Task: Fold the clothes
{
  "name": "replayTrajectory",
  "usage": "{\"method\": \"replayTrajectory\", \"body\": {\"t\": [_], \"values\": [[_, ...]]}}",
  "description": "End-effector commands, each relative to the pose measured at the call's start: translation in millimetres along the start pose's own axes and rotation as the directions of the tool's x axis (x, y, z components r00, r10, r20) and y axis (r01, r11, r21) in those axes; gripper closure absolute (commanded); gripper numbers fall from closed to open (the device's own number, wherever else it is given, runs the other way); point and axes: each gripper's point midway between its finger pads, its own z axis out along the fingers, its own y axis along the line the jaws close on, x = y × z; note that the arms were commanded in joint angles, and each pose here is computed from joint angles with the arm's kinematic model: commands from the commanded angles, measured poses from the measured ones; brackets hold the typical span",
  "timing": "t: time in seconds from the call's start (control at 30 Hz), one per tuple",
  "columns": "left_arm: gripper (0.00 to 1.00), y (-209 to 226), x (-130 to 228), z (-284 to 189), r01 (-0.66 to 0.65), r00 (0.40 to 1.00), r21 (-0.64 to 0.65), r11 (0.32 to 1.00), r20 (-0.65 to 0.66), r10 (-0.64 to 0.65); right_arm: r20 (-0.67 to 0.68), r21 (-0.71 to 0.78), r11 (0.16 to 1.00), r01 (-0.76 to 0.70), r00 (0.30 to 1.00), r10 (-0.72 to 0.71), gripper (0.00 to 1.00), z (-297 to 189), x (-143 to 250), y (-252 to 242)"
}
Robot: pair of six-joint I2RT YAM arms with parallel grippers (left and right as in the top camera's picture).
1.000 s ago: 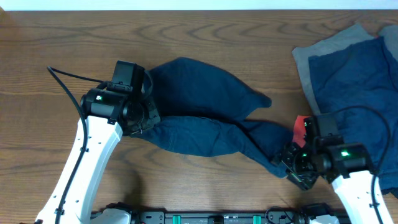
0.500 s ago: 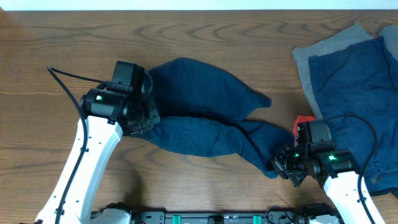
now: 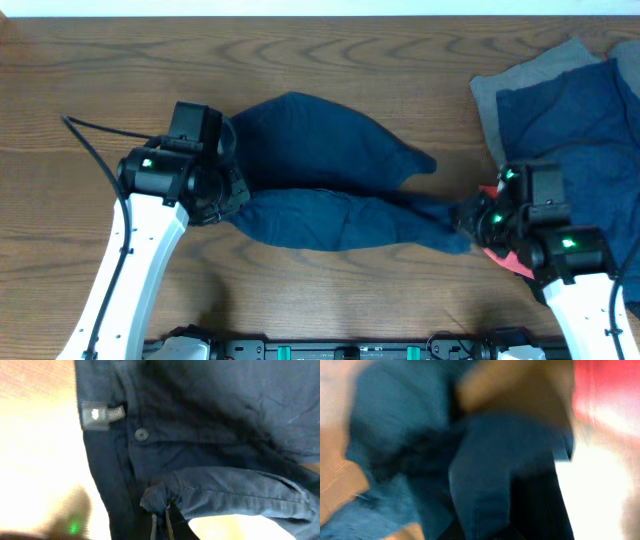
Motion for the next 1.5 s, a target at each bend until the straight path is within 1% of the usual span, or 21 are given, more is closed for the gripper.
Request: {"method": "replayTrajectory", "body": {"t": [0.0,0.1,0.17,0.27,0.33,0.43,0.53,0.63,0.7,0.9,1.03,1.1,1.13,1.17,1.2,1.23,1.27,1.3,1.33,1.4,1.47], "values": [[0.94,7,6,-6,0.068,0.998,-0.015,0.998,0.003,-0.068,0.122,-0.014,0.977,0.213,0.970,-0.210,0.91,-19,-34,24],[0.94,13,12,-6,0.136,0.990,-0.040,0.990,-0.019,-0.136,0.161,-0.026,0.955,0.294,0.945,-0.286,0.91,-20,-53,42],[0.94,21,12,-7,0.187,0.982,-0.081,0.979,-0.002,-0.188,0.184,-0.031,0.943,0.332,0.929,-0.321,0.93,-15,-66,53],[0.94,38,6,-9,0.263,0.964,-0.163,0.951,0.070,-0.255,0.230,-0.045,0.927,0.373,0.907,-0.354,0.96,-6,-87,70],[0.94,45,0,-11,0.320,0.946,-0.188,0.929,0.123,-0.301,0.263,-0.060,0.921,0.385,0.896,-0.357,0.96,0,-102,83],[0.94,50,-11,-13,0.373,0.921,-0.196,0.907,0.195,-0.337,0.312,-0.083,0.910,0.405,0.878,-0.363,0.96,9,-121,101],[0.94,52,-28,-16,0.441,0.877,-0.172,0.881,0.293,-0.381,0.359,-0.110,0.892,0.438,0.854,-0.375,0.94,21,-135,121],[0.94,55,-48,-19,0.478,0.833,-0.150,0.866,0.389,-0.392,0.387,-0.133,0.873,0.469,0.836,-0.390,0.94,37,-141,137],[0.94,55,-58,-19,0.489,0.813,-0.137,0.861,0.429,-0.394,0.392,-0.144,0.864,0.483,0.829,-0.399,0.94,50,-143,145],[0.94,52,-86,3,0.500,0.787,-0.144,0.854,0.488,-0.378,0.395,-0.164,0.836,0.524,0.811,-0.431,0.96,95,-144,161],[0.94,56,-100,26,0.507,0.787,-0.202,0.838,0.505,-0.354,0.369,-0.170,0.828,0.534,0.814,-0.449,0.95,128,-137,164],[0.93,62,-104,39,0.512,0.792,-0.248,0.822,0.508,-0.340,0.355,-0.175,0.821,0.543,0.813,-0.462,0.90,143,-131,166],[0.92,64,-106,47,0.515,0.795,-0.263,0.816,0.501,-0.341,0.350,-0.178,0.817,0.548,0.812,-0.468,0.85,149,-127,167],[0.83,67,-107,54,0.519,0.798,-0.275,0.809,0.495,-0.343,0.346,-0.180,0.813,0.553,0.810,-0.474,0.77,155,-124,168],[0.73,71,-109,60,0.525,0.800,-0.291,0.800,0.488,-0.348,0.342,-0.181,0.812,0.555,0.809,-0.477,0.59,159,-123,169],[0.60,76,-109,65,0.532,0.802,-0.305,0.790,0.482,-0.354,0.339,-0.181,0.812,0.555,0.810,-0.479,0.43,162,-122,168],[0.44,81,-109,69,0.540,0.801,-0.316,0.780,0.476,-0.362,0.339,-0.178,0.808,0.561,0.806,-0.485,0.34,162,-122,168],[0.34,85,-110,71,0.546,0.802,-0.321,0.774,0.469,-0.370,0.340,-0.168,0.803,0.572,0.798,-0.498,0.20,162,-123,166],[0.32,89,-111,71,0.538,0.809,-0.327,0.777,0.458,-0.368,0.345,-0.159,0.797,0.583,0.789,-0.508,0.01,158,-125,165],[0.30,93,-118,63,0.515,0.824,-0.318,0.796,0.439,-0.358,0.358,-0.143,0.803,0.579,0.786,-0.503,0.01,148,-136,159],[0.30,87,-126,52,0.485,0.839,-0.266,0.834,0.411,-0.357,0.380,-0.131,0.821,0.556,0.793,-0.477,0.01,132,-151,151]]}}
